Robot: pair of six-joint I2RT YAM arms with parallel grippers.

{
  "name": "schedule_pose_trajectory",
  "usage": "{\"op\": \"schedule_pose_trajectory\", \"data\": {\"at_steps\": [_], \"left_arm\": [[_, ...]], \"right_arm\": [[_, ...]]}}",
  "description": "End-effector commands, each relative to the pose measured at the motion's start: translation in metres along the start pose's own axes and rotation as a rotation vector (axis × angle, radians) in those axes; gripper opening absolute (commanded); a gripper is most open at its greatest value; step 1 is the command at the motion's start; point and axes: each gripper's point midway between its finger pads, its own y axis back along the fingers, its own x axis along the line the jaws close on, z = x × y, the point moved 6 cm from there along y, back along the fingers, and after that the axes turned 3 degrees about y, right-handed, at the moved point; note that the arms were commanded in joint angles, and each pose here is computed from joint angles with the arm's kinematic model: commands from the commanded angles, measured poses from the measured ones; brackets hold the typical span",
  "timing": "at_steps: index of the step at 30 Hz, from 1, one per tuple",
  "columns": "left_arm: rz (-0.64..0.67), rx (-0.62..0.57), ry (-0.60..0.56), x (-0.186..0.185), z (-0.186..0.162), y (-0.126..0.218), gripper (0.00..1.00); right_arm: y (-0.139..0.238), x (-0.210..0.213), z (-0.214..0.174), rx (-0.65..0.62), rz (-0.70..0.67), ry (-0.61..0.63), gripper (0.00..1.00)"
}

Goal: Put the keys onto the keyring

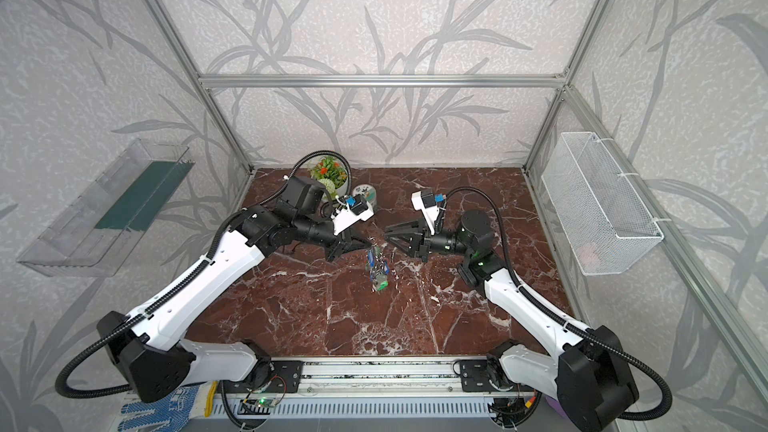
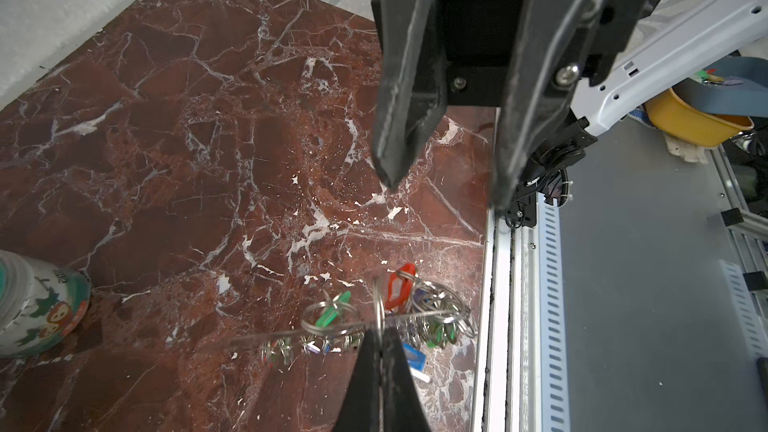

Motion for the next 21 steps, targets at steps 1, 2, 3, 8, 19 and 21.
{"op": "schedule_pose_trajectory", "data": {"at_steps": [1,2,3,8,19,21], "left_arm": [[-0.024,0.008,-0.081,-0.010,0.013,0.013,0.00],[-0.037,0.010,-0.085,-0.011,0.015,0.013,0.00],[-0.052,0.011,-0.090,-0.012,0.018,0.014,0.00],[-0.082,0.043,-0.099,-0.013,0.025,0.011,0.00],[-0.121,0.066,-0.113,-0.016,0.031,0.011,0.00],[-0.122,0.064,-0.112,-0.016,0.031,0.011,0.00]], "right_arm": [[-0.003,0.005,0.002,0.008,0.009,0.035,0.34],[-0.005,0.004,0.000,0.015,0.012,0.034,0.34],[-0.006,0.003,-0.001,0.018,0.012,0.033,0.34],[-0.013,0.003,-0.002,0.024,0.026,0.035,0.34],[-0.015,-0.002,-0.005,0.041,0.014,0.039,0.32],[-0.016,-0.002,-0.006,0.045,0.017,0.038,0.31]]}}
